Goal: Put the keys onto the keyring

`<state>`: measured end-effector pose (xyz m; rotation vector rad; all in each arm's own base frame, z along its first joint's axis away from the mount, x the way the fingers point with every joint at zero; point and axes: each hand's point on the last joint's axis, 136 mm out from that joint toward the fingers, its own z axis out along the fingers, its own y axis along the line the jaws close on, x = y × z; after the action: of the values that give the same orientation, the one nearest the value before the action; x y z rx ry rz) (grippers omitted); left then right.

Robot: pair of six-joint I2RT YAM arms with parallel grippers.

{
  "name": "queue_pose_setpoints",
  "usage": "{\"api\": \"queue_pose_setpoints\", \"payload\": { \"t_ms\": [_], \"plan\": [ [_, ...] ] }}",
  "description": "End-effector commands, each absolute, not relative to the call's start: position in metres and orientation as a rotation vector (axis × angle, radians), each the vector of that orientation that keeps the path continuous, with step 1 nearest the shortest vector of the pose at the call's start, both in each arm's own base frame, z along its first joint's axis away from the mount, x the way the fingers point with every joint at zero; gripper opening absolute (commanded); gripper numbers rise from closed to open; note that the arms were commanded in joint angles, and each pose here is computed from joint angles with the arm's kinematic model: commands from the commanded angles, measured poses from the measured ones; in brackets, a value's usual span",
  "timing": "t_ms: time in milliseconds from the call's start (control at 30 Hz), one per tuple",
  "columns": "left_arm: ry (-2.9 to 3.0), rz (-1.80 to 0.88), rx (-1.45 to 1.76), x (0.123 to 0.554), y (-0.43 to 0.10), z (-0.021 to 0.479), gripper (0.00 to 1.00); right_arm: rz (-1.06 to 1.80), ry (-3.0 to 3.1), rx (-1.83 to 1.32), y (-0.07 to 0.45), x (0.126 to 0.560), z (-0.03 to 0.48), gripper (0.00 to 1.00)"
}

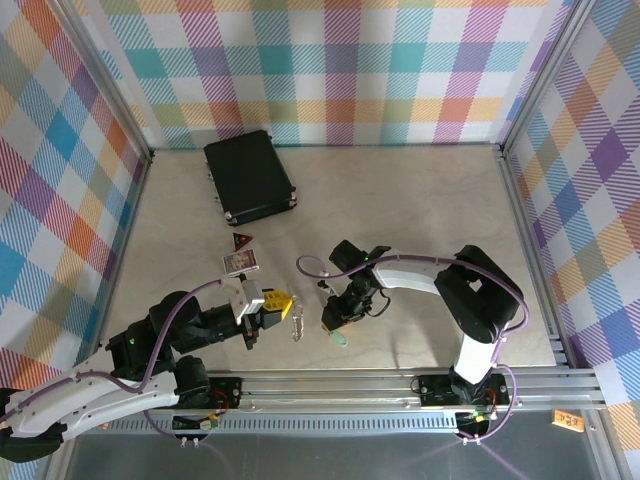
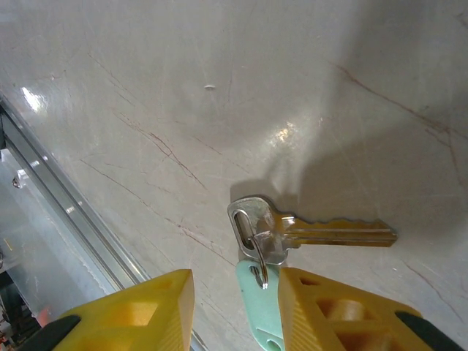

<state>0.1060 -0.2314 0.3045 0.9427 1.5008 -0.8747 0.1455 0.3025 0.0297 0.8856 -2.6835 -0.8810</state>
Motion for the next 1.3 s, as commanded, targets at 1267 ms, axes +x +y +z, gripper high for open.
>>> {"api": "queue_pose_setpoints", "payload": {
  "t_ms": [1267],
  "plan": [
    [1.439,-0.918,0.902,0.1036,-0.2314,0.3197,0.0,-0.926,-2.646,0.898,0.3072,0.1455,0.0203,0.16]
  ]
}}
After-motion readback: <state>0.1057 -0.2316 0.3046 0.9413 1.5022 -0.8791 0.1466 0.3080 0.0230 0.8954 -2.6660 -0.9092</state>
